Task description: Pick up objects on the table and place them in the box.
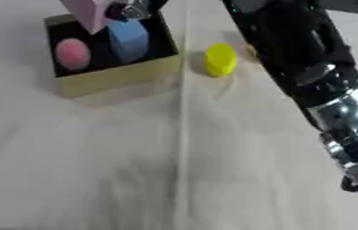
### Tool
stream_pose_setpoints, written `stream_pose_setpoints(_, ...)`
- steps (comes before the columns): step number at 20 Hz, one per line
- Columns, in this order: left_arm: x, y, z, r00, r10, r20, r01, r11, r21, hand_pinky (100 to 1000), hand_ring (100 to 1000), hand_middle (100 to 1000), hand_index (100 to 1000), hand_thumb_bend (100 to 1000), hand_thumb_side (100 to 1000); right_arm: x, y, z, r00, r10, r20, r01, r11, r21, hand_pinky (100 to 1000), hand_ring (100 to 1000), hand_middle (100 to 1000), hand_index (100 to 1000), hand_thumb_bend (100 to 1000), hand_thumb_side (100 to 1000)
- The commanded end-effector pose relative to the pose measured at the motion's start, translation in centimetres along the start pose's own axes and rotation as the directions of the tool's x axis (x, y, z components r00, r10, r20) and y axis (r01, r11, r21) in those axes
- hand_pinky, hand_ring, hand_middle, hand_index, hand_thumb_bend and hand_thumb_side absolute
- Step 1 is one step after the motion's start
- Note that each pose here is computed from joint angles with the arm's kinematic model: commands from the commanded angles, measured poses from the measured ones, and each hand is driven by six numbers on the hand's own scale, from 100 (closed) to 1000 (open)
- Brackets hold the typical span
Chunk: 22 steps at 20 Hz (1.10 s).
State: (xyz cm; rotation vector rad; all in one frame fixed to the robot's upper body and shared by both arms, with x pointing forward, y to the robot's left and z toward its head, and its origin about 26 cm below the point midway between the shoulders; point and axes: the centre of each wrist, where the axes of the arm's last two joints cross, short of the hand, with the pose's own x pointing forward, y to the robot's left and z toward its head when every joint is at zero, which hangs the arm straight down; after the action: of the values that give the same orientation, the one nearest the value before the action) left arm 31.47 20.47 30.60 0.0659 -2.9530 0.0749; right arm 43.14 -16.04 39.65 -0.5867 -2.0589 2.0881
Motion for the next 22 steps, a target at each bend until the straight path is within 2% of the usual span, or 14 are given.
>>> stream_pose_setpoints(1,0.7,-0.3,-0.7,0.999,0.021,0.036,-0.02,1.0,-0.009,716,715,668,811,539,495,-1.0,-0.8,-0.2,0.998,0.043,-0.043,-0.043,0.999,0.009,821,792,470,621,115,216)
stream_pose_setpoints(8,0.9,-1.0,-1.2,0.997,0.05,0.051,-0.049,0.998,-0.025,716,715,667,811,537,496,-2.4,0.7,-1.2,0.994,0.034,-0.105,-0.033,0.999,0.012,825,798,482,636,112,234)
stream_pose_setpoints(16,1.2,-1.6,-1.6,0.994,0.079,0.07,-0.077,0.996,-0.041,715,715,667,810,536,498,-2.9,2.3,-2.4,0.99,0.025,-0.141,-0.023,1.0,0.011,828,802,489,644,114,245)
stream_pose_setpoints(22,1.2,-1.8,-1.8,0.993,0.088,0.074,-0.085,0.995,-0.046,715,716,667,810,536,498,-3.0,2.9,-3.1,0.988,0.014,-0.155,-0.017,1.0,-0.017,830,808,499,655,135,253)
